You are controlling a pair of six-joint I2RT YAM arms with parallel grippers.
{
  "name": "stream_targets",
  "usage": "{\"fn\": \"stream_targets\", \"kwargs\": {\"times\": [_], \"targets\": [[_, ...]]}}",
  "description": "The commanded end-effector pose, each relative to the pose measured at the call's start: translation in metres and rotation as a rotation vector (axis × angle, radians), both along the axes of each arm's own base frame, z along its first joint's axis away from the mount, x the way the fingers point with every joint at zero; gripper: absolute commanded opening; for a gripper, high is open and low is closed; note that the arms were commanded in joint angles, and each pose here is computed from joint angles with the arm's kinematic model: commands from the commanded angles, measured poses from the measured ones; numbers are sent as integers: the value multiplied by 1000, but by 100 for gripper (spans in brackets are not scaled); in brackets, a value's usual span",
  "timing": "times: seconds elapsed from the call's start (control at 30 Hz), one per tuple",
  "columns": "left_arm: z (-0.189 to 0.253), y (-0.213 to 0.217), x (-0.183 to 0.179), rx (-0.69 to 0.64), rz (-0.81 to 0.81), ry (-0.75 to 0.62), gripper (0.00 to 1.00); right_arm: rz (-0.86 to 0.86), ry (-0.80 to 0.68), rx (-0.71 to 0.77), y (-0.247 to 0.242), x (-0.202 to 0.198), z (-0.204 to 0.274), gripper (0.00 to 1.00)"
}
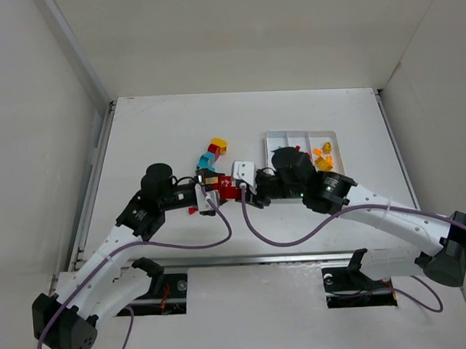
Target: Sort the legos into containers by color
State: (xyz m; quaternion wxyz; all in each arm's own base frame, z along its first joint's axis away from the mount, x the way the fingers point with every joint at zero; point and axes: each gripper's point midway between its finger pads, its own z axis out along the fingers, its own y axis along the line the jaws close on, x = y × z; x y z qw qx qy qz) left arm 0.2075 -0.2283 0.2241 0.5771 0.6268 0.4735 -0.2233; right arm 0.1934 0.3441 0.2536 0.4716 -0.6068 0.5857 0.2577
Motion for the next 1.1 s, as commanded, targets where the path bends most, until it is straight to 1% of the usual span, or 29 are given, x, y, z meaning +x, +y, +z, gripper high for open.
{"fn": "stream_targets", "kwargs": {"times": [0.0, 0.03, 0.1, 0.13, 0.2, 0.27, 0.3, 0.33, 0.37, 0.4, 0.43, 0.47, 0.5, 0.53, 0.57, 0.6, 0.63, 0.73, 0.83, 0.93, 0.97, 1.03, 1.07], "targets": [[-3, 7, 8, 19, 72, 17, 0, -171, -113, 135, -24, 23, 48, 0], [-14, 10, 9, 43, 90, 43, 0, -192, -123, 168, -34, 23, 57, 0], [-22, 15, 12, 68, 126, 57, 0, -244, -105, 211, -47, 29, 66, 0], [-29, 17, 12, 81, 134, 72, 0, -288, -106, 224, -58, 39, 70, 0], [-29, 18, 13, 84, 143, 71, 0, -327, -82, 244, -68, 45, 71, 0], [-34, 20, 14, 95, 157, 77, 0, -400, -68, 243, -85, 57, 65, 0], [-32, 20, 17, 87, 172, 73, 0, -463, -29, 265, -91, 64, 64, 0], [-34, 20, 17, 82, 175, 77, 0, -537, 4, 262, -99, 74, 55, 0], [-31, 21, 21, 73, 194, 71, 0, -708, 16, 252, -125, 98, 46, 0], [-29, 19, 23, 58, 197, 62, 0, -827, 100, 246, -135, 114, 26, 0], [-27, 20, 25, 48, 213, 63, 0, -917, 147, 233, -150, 126, 12, 0], [-25, 19, 26, 39, 215, 63, 0, -1031, 215, 219, -182, 144, -7, 0], [-23, 19, 27, 34, 215, 55, 0, -1086, 304, 193, -192, 156, -33, 0], [-16, 18, 28, 16, 219, 50, 0, -1133, 396, 228, -199, 163, -45, 0], [-16, 16, 26, 13, 206, 53, 0, -1120, 472, 239, -201, 167, -56, 0], [-13, 16, 25, 4, 208, 53, 0, -1164, 509, 240, -214, 174, -67, 0], [-7, 14, 25, -9, 196, 40, 0, -1173, 534, 211, -212, 181, -80, 0], [-4, 14, 23, -19, 189, 43, 0, -1209, 543, 176, -215, 191, -93, 0], [-4, 14, 23, -19, 189, 43, 0, -1258, 529, 151, -223, 198, -98, 10], [-1, 13, 20, -26, 180, 37, 0, -1268, 563, 108, -223, 197, -113, 39], [-1, 13, 20, -26, 180, 37, 0, -1261, 577, 101, -220, 199, -117, 55], [-1, 12, 19, -29, 169, 38, 0, -1259, 584, 74, -221, 198, -120, 65], [-1, 12, 19, -29, 169, 38, 0, -1246, 590, 64, -220, 198, -121, 74]]}}
